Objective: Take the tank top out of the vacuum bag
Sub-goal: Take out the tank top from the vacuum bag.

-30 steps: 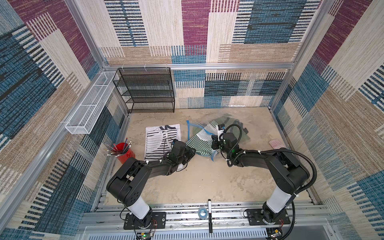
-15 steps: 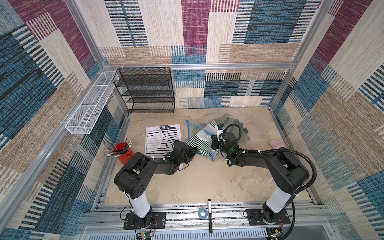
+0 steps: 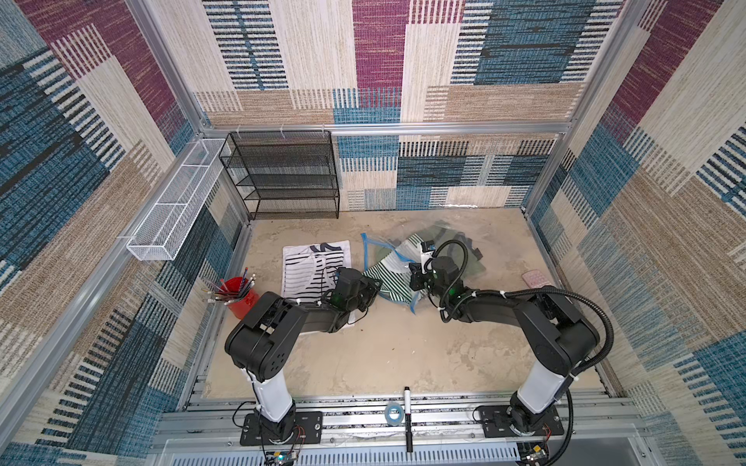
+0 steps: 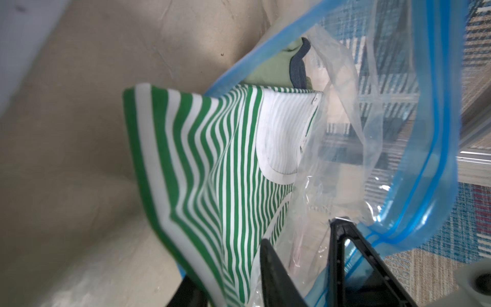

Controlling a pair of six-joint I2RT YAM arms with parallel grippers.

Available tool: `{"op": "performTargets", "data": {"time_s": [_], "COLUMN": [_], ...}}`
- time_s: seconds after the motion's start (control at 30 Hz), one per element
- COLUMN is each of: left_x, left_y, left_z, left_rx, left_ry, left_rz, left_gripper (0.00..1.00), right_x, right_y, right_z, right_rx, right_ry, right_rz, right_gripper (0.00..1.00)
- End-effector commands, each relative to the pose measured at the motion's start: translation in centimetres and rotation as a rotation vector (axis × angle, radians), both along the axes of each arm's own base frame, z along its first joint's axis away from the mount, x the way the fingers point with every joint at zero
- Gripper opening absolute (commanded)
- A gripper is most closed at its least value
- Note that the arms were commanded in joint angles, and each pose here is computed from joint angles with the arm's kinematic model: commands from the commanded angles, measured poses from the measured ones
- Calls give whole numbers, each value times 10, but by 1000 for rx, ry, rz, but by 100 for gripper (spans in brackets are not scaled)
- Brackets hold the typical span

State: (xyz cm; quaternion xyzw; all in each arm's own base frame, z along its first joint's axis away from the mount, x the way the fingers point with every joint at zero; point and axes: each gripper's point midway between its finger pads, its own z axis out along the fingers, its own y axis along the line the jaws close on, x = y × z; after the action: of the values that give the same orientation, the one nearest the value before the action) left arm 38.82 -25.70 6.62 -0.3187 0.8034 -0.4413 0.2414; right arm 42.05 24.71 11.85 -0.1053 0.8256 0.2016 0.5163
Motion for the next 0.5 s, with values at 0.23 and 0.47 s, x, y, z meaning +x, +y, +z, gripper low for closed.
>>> {"op": "performTargets", "data": {"time_s": [0.23,0.47], "left_x": [13,20], "left_y": [-6,-16], "left_z": [-4,-14], "left_rx": [32,36], "left_ry": [21,60], "left_rz": [2,-18], "left_gripper": [33,18], "right_x": [2,2], "right_y": [3,4], "right_z": [5,6], "right_rx": [6,8], "right_ry": [-15,-13], "right_rz": [13,17], "right_gripper": [0,0]}}
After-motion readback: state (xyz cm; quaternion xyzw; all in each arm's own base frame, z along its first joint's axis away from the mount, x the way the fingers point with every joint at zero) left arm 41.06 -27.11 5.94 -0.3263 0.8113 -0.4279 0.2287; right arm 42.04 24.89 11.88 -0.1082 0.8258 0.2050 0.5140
